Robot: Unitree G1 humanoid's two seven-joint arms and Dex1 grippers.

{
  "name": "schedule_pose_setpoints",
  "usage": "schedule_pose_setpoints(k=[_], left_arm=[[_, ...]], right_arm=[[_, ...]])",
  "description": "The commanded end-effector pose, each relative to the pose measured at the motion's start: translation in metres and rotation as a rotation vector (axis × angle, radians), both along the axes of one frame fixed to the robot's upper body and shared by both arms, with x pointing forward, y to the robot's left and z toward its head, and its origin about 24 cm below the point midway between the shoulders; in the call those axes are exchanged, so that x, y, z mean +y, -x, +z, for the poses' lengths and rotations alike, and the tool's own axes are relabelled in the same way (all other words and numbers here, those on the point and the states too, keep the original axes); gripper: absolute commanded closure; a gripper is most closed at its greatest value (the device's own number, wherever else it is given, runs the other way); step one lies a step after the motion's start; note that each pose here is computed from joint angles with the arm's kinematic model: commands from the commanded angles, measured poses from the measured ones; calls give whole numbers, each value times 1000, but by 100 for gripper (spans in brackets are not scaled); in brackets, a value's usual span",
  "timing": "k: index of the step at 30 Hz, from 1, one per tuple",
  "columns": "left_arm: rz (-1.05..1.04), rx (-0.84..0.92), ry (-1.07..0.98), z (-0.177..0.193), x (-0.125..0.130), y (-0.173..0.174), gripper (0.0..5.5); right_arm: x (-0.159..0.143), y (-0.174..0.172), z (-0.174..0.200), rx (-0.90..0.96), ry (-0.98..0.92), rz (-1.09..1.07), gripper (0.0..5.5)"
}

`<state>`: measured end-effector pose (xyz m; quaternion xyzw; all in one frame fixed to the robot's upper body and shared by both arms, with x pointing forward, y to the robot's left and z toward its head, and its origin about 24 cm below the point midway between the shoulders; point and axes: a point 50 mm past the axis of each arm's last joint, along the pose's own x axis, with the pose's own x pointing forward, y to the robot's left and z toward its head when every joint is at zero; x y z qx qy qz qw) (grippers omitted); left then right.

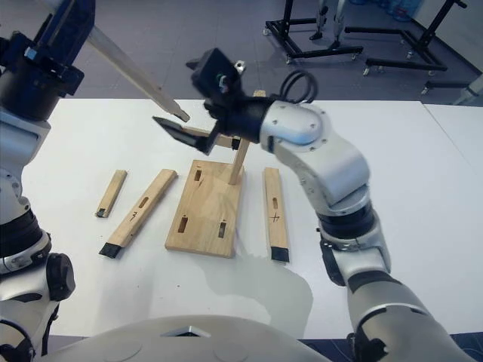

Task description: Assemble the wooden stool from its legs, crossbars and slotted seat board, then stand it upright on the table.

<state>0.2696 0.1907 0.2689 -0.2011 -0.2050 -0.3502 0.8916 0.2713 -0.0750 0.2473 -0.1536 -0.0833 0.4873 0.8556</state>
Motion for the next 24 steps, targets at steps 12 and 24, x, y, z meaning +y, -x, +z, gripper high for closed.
schedule_pose_setpoints(k=[12,24], left_arm=[[-110,168,158,-14,58,-9,349],[-175,229,213,-37,41,-17,349]], right_arm=[[-76,40,-23,806,-209,447,10],[27,58,-117,526,181,394,10]])
